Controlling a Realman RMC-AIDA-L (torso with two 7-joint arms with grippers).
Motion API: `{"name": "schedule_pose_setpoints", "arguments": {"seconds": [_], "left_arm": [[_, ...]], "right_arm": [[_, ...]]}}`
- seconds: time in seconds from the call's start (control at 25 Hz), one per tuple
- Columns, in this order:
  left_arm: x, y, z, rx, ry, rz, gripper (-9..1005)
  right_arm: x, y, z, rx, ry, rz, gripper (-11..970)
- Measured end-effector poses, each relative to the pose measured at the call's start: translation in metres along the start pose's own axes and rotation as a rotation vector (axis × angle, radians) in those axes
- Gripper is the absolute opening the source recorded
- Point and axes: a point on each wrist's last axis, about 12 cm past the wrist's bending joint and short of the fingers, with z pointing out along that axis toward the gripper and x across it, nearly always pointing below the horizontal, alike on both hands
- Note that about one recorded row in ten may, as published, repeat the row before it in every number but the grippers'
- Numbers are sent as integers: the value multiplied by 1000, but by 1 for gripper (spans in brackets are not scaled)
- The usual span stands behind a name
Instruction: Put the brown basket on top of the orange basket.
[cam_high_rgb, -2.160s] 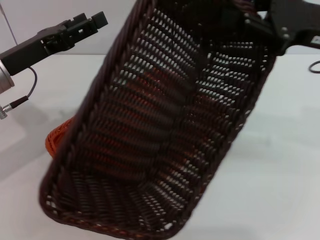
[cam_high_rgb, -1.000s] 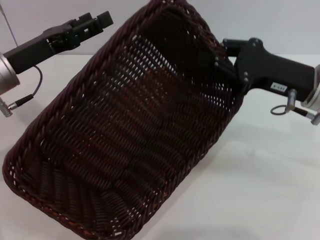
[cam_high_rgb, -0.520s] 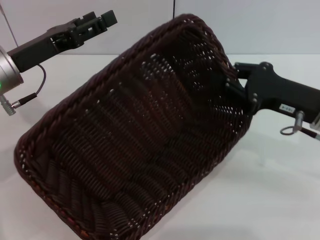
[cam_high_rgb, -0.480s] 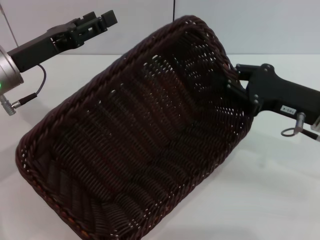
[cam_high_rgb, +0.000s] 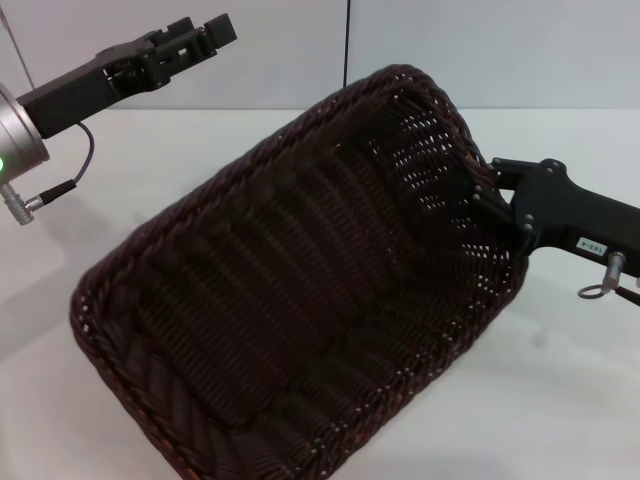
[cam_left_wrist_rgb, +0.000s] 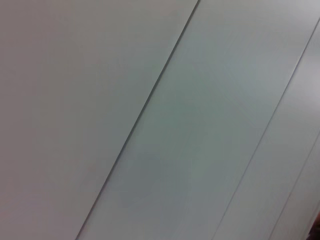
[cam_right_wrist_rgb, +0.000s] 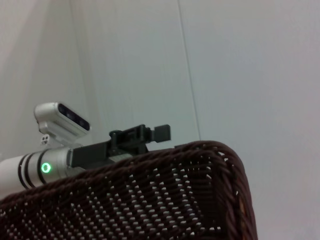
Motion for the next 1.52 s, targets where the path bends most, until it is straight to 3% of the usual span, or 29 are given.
{"name": "schedule_pose_setpoints", "arguments": {"seconds": [0.44, 0.64, 0.8, 1.08, 1.2, 1.36, 1.52], "left_arm": [[-1, 0, 1, 2, -1, 2, 829], [-1, 0, 1, 2, 0, 2, 829], [0, 0, 0, -2, 1, 0, 829], [1, 1, -1, -4, -2, 4, 829], [2, 0, -4, -5, -13, 9, 829], [3, 1, -11, -9, -60, 28, 829], [7, 1, -23, -3, -165, 60, 829]], "right_arm": [[5, -7, -7, 53, 53, 57, 198], [1, -11, -4, 56, 61, 86, 217], [-12, -15, -3, 64, -17, 74, 232], [-36, -20, -5, 59, -110, 5, 531], [-42, -22, -20, 119, -170, -54, 672], [-41, -23, -40, 212, -236, -108, 723], [-35, -22, -74, 383, -337, -172, 723]]}}
